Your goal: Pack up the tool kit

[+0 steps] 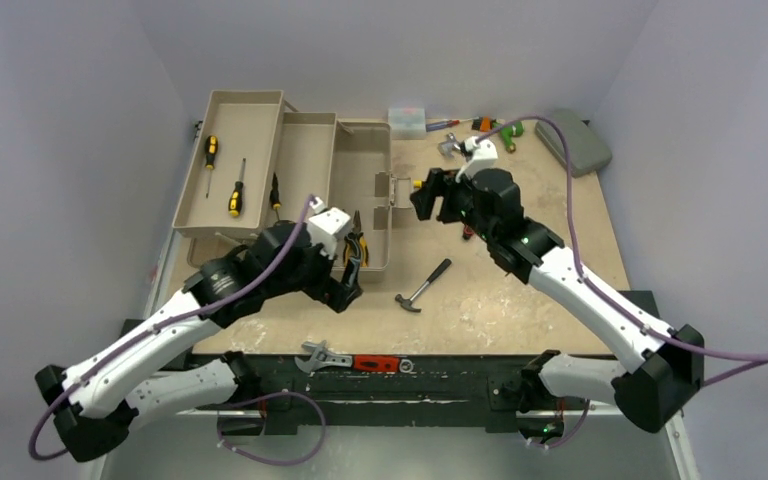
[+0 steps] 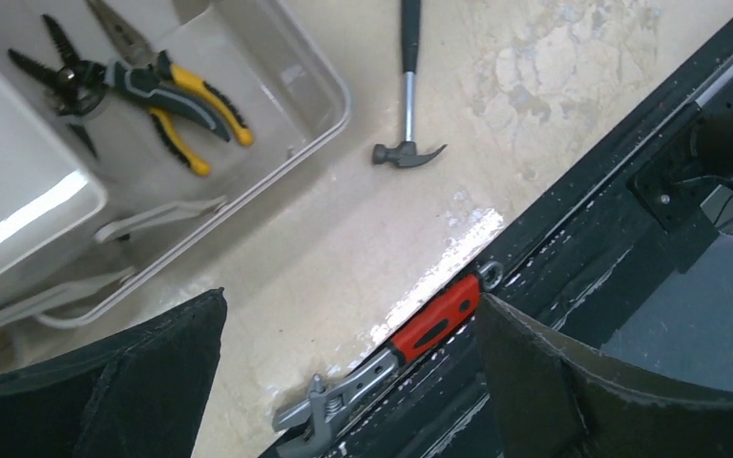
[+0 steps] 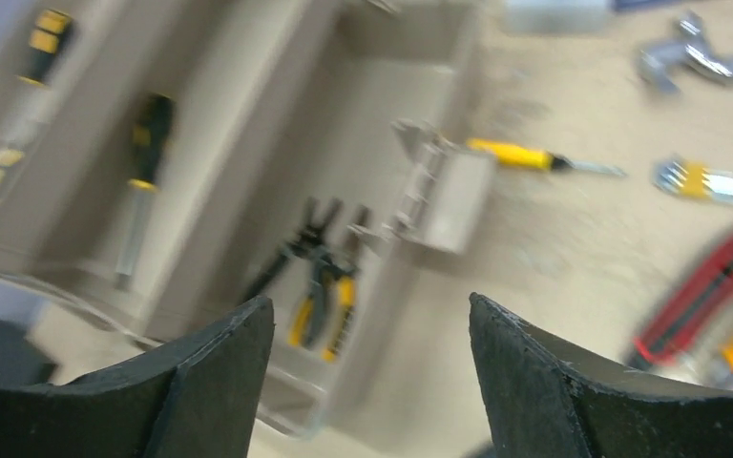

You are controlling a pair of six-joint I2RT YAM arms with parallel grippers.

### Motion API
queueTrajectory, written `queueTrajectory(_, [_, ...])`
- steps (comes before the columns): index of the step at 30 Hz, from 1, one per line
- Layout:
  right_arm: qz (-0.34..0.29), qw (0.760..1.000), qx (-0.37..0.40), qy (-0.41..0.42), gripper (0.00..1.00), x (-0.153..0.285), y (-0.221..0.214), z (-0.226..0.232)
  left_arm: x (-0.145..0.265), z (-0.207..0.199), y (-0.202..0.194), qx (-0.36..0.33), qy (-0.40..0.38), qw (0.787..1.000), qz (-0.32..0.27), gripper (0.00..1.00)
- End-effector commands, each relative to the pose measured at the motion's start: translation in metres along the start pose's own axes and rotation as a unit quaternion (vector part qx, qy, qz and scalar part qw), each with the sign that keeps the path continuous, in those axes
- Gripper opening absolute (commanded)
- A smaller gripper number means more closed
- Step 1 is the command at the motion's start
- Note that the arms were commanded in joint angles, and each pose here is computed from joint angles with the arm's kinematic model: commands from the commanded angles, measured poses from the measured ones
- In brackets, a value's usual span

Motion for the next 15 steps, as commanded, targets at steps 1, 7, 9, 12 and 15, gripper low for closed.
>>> queueTrajectory(1, [-0.036, 0.993, 0.012, -0.114, 0.75, 0.031, -0.015, -0.062, -0.020, -0.021, 0.037, -0.012, 0.009, 1.000, -0.022, 0.97])
queueTrajectory(7, [-0.097, 0.966, -0.039, -0.236, 0.82, 0.072, -0.043, -0.129, -0.070, -0.063, 0.051, -0.097, -0.020, 0.995, 0.009, 0.95])
queueTrajectory(9, [-0.116, 0.953, -0.051, -0.275, 0.85, 0.085, -0.051, -0.150, -0.088, -0.074, 0.053, -0.115, -0.025, 0.993, 0.019, 0.95])
queueTrajectory(12, [-0.153, 0.934, -0.076, -0.315, 0.91, 0.103, -0.061, -0.174, -0.117, -0.088, 0.052, -0.131, -0.034, 0.990, 0.042, 0.92])
queueTrajectory(15, [-0.200, 0.916, -0.093, -0.335, 0.91, 0.121, -0.063, -0.191, -0.148, -0.101, 0.044, -0.145, -0.039, 0.985, 0.082, 0.89])
Point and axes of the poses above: each gripper's point midway between its finger pads, its own x axis back along the fingers, its own z axis along the line the jaws close on, y = z × x, the point moved 3 cm from there along x, back along the fingers, and after that the axes turned 13 degrees about -x, right-handed, at the moved point
